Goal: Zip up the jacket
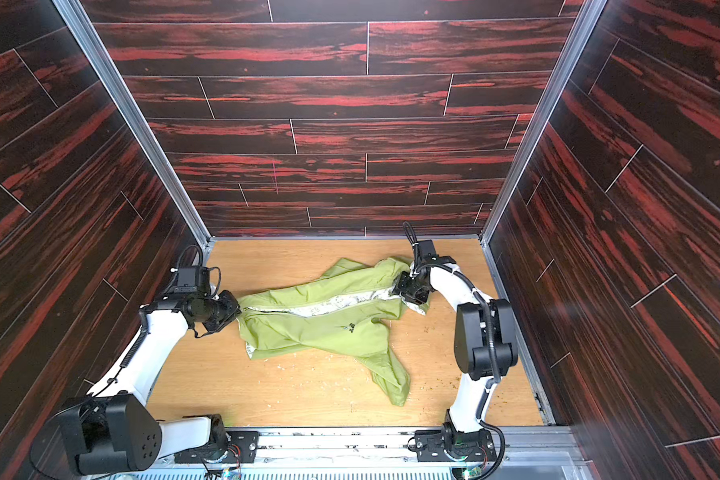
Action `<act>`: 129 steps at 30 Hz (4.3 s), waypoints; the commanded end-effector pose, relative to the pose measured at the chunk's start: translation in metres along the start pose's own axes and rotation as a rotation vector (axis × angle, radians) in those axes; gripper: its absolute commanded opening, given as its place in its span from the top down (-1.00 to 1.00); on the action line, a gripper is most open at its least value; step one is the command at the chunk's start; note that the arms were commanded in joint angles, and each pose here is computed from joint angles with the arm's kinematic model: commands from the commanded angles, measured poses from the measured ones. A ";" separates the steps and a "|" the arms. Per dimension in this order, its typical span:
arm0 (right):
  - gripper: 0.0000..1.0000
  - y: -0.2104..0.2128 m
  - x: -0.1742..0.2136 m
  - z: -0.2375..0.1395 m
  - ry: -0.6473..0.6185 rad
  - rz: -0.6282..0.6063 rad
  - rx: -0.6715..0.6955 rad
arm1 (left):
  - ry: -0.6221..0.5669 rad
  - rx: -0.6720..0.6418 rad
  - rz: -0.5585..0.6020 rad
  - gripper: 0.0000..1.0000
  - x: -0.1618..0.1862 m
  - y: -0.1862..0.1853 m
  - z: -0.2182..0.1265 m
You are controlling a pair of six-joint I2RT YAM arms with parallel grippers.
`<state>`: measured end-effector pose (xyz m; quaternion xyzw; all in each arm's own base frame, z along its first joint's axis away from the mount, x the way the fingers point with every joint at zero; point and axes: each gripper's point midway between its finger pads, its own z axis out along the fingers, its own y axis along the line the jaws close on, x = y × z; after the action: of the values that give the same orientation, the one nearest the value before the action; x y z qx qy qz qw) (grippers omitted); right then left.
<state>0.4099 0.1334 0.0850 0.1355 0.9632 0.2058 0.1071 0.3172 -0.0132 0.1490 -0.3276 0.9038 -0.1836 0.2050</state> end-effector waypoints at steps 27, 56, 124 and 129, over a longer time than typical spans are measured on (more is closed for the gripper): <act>1.00 -0.005 -0.027 -0.081 -0.172 0.060 -0.037 | 0.050 0.094 0.033 1.00 0.015 -0.012 -0.011; -0.12 0.065 -0.018 -0.111 -0.218 -0.029 -0.118 | 0.207 0.258 0.027 0.95 0.042 -0.033 -0.003; -0.09 0.142 0.038 -0.124 -0.099 -0.141 -0.315 | -0.046 0.427 -0.106 0.98 0.004 -0.046 0.016; -0.09 0.176 0.052 -0.138 -0.047 -0.175 -0.455 | -0.012 0.595 -0.072 1.00 0.003 -0.078 -0.002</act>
<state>0.3771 0.2332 0.2282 0.0586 0.9242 0.3414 0.1610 0.3497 -0.0594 0.1584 -0.3204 0.8179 -0.3935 0.2714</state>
